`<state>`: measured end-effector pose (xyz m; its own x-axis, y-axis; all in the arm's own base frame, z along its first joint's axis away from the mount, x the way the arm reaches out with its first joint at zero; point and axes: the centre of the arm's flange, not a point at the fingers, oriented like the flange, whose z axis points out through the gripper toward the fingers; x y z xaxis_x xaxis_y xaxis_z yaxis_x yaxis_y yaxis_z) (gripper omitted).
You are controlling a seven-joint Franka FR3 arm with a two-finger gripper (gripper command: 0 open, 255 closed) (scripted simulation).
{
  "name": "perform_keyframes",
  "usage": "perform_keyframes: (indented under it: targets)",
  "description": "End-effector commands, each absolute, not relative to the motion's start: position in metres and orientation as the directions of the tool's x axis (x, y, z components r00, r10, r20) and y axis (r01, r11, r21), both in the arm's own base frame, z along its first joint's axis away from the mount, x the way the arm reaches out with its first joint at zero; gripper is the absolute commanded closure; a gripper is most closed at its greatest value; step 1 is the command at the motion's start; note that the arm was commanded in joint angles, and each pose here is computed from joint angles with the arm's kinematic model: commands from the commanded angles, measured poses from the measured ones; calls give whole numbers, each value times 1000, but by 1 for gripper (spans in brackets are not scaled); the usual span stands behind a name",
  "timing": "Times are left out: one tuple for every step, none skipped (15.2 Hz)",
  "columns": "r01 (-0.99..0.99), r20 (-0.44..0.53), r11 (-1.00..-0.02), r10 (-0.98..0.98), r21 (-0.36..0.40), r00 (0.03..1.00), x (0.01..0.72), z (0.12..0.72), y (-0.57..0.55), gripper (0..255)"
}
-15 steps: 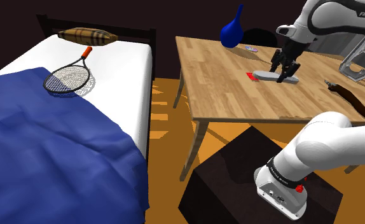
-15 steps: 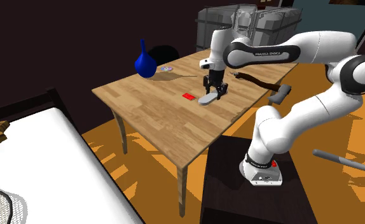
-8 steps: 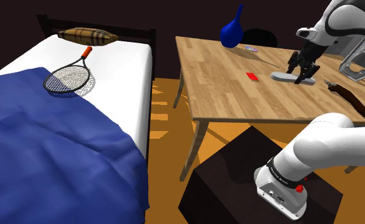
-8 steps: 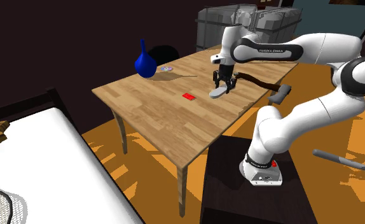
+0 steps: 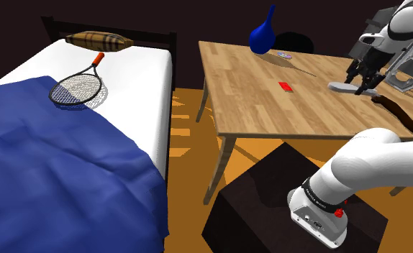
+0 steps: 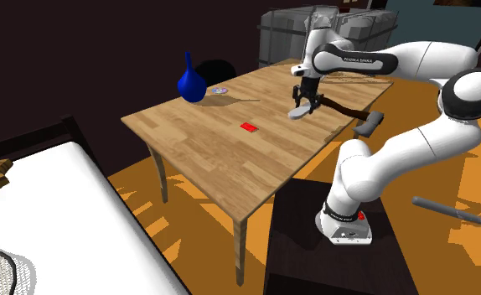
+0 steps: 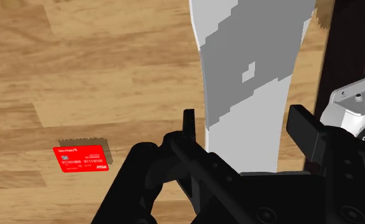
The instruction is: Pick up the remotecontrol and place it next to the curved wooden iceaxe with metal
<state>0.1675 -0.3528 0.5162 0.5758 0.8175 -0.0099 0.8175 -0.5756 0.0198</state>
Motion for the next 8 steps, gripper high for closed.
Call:
perform_keyframes:
  targets:
    - [818,-11,-575,818,20,575,160,509,-363,255]
    - [818,-11,-575,818,20,575,160,504,-363,255]
    - [818,-11,-575,818,20,575,160,498,-363,255]
    - [818,-11,-575,818,20,575,160,493,-363,255]
    - [818,-11,-575,818,20,575,160,488,-363,255]
    - [818,-11,-575,818,20,575,160,483,-363,255]
    - [818,-11,-575,818,20,575,160,477,-363,255]
    - [818,-11,-575,818,20,575,160,472,-363,255]
